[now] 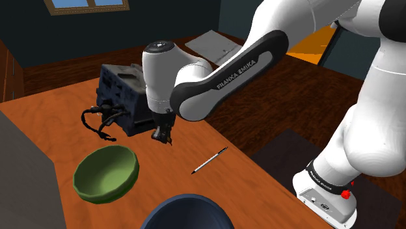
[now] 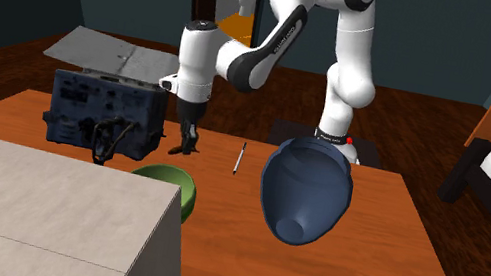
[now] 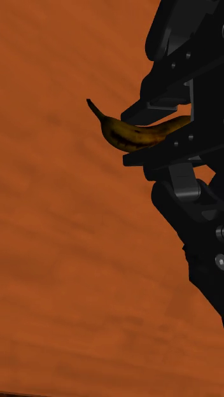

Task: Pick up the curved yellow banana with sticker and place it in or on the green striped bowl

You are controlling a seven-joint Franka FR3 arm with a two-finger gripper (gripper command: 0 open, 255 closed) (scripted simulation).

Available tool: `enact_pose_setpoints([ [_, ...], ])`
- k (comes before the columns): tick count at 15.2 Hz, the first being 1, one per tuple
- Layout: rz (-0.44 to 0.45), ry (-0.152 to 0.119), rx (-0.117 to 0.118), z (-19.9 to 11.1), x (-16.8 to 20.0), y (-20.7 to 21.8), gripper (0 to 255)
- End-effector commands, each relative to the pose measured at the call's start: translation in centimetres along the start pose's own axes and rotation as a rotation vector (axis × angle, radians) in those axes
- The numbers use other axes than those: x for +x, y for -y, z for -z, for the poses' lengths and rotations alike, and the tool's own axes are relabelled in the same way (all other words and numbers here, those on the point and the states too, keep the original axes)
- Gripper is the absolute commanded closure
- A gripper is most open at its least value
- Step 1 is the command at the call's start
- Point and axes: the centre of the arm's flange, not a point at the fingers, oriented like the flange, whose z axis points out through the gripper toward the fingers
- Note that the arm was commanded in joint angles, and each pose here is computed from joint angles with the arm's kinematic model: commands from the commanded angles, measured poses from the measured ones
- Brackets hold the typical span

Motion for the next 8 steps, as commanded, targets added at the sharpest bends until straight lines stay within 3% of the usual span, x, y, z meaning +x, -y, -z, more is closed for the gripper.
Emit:
enact_pose_setpoints([
  [1,0.0,0.0,0.0,1.0,0.0,0.0,255],
  [8,0.0,0.0,0.0,4.7,0.4,-0.1,255],
])
